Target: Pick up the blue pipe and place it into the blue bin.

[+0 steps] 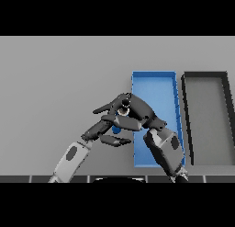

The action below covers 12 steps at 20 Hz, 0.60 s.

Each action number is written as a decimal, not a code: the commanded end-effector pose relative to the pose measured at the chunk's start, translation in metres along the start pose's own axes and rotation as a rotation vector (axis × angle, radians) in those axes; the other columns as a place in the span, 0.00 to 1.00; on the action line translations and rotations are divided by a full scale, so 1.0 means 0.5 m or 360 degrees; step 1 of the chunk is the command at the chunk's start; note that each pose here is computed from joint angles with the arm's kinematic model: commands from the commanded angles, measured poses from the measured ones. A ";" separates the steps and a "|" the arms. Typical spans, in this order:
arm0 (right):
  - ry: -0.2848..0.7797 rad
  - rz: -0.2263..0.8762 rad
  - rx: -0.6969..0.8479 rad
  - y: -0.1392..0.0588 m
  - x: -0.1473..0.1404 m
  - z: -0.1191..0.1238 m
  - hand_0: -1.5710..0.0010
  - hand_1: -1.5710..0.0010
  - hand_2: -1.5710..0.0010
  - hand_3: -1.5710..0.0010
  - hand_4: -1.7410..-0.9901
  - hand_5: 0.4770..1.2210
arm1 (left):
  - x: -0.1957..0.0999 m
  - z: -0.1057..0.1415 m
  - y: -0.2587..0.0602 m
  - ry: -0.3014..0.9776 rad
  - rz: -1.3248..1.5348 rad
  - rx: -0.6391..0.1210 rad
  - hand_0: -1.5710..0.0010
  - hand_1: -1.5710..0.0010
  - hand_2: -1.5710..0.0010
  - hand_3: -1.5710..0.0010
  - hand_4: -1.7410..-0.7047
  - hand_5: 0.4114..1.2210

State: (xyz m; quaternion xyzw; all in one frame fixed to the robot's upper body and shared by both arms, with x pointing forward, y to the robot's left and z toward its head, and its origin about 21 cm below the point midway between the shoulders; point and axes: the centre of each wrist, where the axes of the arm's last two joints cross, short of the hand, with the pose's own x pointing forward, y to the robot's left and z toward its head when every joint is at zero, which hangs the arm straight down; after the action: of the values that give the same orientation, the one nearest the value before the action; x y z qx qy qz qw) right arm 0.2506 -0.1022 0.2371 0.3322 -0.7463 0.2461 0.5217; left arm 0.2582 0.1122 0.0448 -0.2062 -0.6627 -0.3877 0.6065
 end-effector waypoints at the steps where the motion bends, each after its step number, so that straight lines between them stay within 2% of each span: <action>1: -0.0030 0.0031 0.0011 -0.007 0.024 0.000 0.00 0.00 0.00 0.00 0.33 1.00 | 0.000 0.006 0.003 -0.0008 0.0006 0.0005 1.00 1.00 1.00 1.00 0.79 0.10; 3: -0.0095 0.0129 0.0036 -0.022 0.076 -0.020 0.00 0.00 0.00 0.00 0.33 1.00 | 0.002 0.008 0.008 -0.0021 -0.0006 0.0001 1.00 1.00 1.00 1.00 0.79 0.10; 4: -0.0117 0.0122 -0.0003 -0.040 0.100 -0.030 0.00 0.00 0.00 0.00 0.33 1.00 | 0.005 0.011 0.005 -0.0031 -0.0004 -0.0002 1.00 1.00 1.00 1.00 0.79 0.10; 7: -0.0178 0.0175 -0.0278 -0.096 0.163 -0.031 0.00 0.00 0.00 0.00 0.33 1.00 | 0.007 0.011 0.003 -0.0015 -0.0030 0.0004 1.00 1.00 1.00 1.00 0.80 0.09; 9: -0.0146 0.0219 -0.0462 -0.139 0.177 -0.016 0.00 0.00 0.00 0.00 0.32 1.00 | 0.016 0.008 0.012 -0.0015 -0.0042 0.0022 1.00 1.00 1.00 1.00 0.81 0.09; 12: -0.0034 0.0245 -0.0693 -0.199 0.160 0.020 0.00 0.00 0.00 0.00 0.32 1.00 | 0.007 0.016 0.017 -0.0008 -0.0034 0.0023 1.00 1.00 1.00 1.00 0.82 0.09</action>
State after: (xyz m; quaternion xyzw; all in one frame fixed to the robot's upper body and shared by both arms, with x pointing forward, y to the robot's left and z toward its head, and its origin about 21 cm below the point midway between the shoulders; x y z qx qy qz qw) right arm 0.3010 -0.1944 0.3108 0.1565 -0.8098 0.1140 0.5538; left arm 0.2587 0.1233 0.0508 -0.1955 -0.6692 -0.3887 0.6023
